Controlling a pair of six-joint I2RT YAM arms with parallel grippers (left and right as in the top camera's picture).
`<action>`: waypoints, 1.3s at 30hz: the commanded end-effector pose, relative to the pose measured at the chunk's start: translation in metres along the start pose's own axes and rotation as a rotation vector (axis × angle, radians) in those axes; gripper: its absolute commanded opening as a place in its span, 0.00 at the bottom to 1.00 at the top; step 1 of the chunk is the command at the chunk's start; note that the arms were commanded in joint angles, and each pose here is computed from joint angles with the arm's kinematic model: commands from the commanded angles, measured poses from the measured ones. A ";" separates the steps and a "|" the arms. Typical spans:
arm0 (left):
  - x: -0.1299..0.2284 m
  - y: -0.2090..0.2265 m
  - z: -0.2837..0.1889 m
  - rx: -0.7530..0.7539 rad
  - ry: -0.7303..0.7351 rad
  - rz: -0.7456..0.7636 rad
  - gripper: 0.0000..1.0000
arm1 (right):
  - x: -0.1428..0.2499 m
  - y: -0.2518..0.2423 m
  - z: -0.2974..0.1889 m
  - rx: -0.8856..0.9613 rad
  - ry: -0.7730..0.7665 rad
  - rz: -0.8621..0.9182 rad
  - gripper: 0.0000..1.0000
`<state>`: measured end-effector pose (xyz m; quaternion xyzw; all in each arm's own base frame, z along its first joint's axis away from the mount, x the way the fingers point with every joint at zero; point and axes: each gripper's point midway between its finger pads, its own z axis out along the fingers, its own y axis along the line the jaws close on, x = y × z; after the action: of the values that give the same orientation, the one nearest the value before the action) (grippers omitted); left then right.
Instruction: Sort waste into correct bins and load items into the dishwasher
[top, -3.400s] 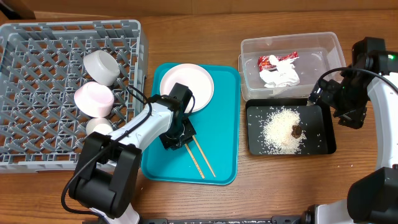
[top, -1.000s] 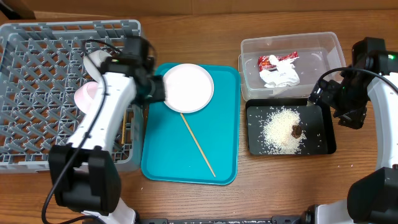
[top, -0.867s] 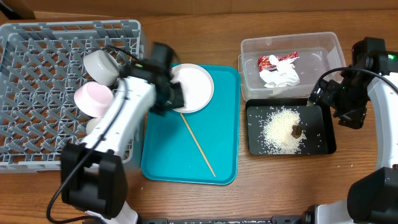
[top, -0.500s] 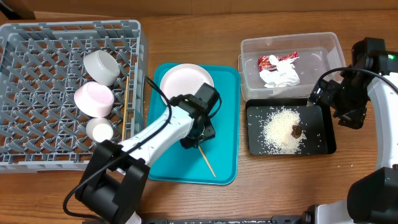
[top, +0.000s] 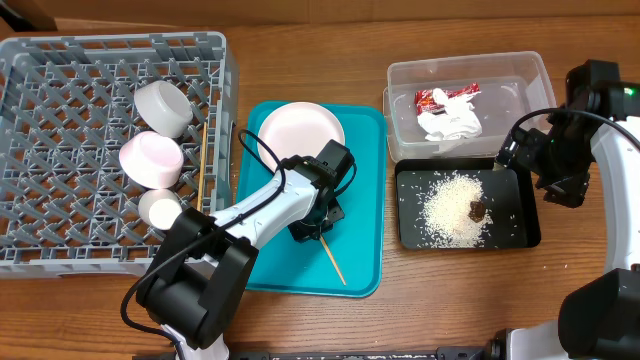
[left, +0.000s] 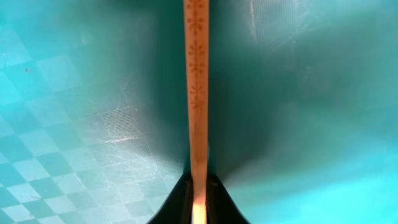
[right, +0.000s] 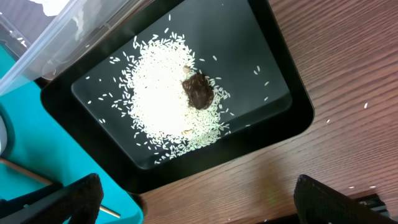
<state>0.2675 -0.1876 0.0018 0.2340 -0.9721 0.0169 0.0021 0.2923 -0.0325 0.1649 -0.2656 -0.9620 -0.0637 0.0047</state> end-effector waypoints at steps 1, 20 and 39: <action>0.000 0.008 0.009 -0.034 0.011 -0.012 0.04 | 0.001 0.002 -0.011 -0.017 -0.037 -0.008 1.00; -0.137 0.074 -0.159 0.017 -0.290 0.167 0.04 | 0.000 0.002 -0.012 -0.017 -0.040 -0.009 1.00; -0.218 0.123 -0.130 -0.078 -0.346 0.380 0.06 | 0.001 0.002 -0.011 -0.016 -0.037 -0.008 1.00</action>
<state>0.4002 0.0213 0.1366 0.0591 -0.9821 -0.0464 -0.1730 0.2914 -0.0324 0.1649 -0.2657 -0.9619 -0.0633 0.0066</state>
